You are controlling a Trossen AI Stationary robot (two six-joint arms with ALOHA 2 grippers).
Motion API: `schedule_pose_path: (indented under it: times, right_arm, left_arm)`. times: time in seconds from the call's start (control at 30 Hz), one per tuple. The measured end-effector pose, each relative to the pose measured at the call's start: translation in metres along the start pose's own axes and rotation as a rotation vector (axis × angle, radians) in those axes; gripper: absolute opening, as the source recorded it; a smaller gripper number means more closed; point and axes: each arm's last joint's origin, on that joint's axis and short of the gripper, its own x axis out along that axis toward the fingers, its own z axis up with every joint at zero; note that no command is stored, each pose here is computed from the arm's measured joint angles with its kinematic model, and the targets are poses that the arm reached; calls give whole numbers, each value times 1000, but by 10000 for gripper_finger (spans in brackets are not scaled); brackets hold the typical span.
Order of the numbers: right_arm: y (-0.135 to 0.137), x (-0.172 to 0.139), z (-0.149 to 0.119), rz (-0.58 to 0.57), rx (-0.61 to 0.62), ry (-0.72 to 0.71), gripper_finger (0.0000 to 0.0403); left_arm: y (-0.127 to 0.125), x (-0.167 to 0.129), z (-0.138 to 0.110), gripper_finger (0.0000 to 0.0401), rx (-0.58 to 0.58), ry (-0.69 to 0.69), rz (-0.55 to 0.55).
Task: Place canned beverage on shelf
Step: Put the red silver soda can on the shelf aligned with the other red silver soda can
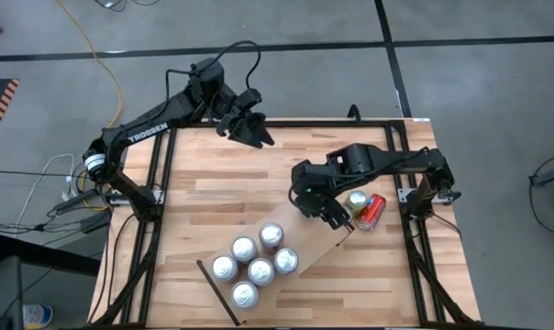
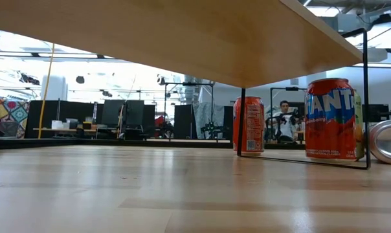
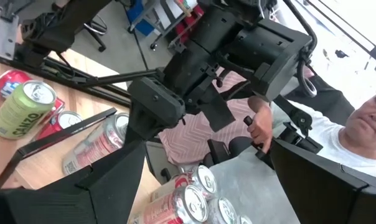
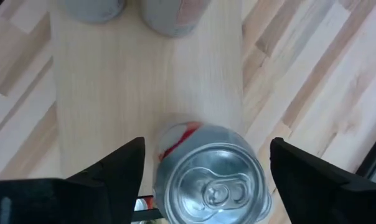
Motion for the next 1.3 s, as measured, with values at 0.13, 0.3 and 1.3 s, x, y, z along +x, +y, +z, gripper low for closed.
schedule_pose_path:
  times: [0.13,0.3,1.3]
  right_arm:
    - [-2,-16,-1,-23,15,-38,318]
    - [-7,-56,-11,-83,35,-112,317]
    - [62,-13,-148,-236,826,-756,1]
  left_arm:
    - [0,0,0,332,0,-4,4]
    - [0,0,0,332,0,-11,10]
    - [-136,-9,-21,332,331,-406,149]
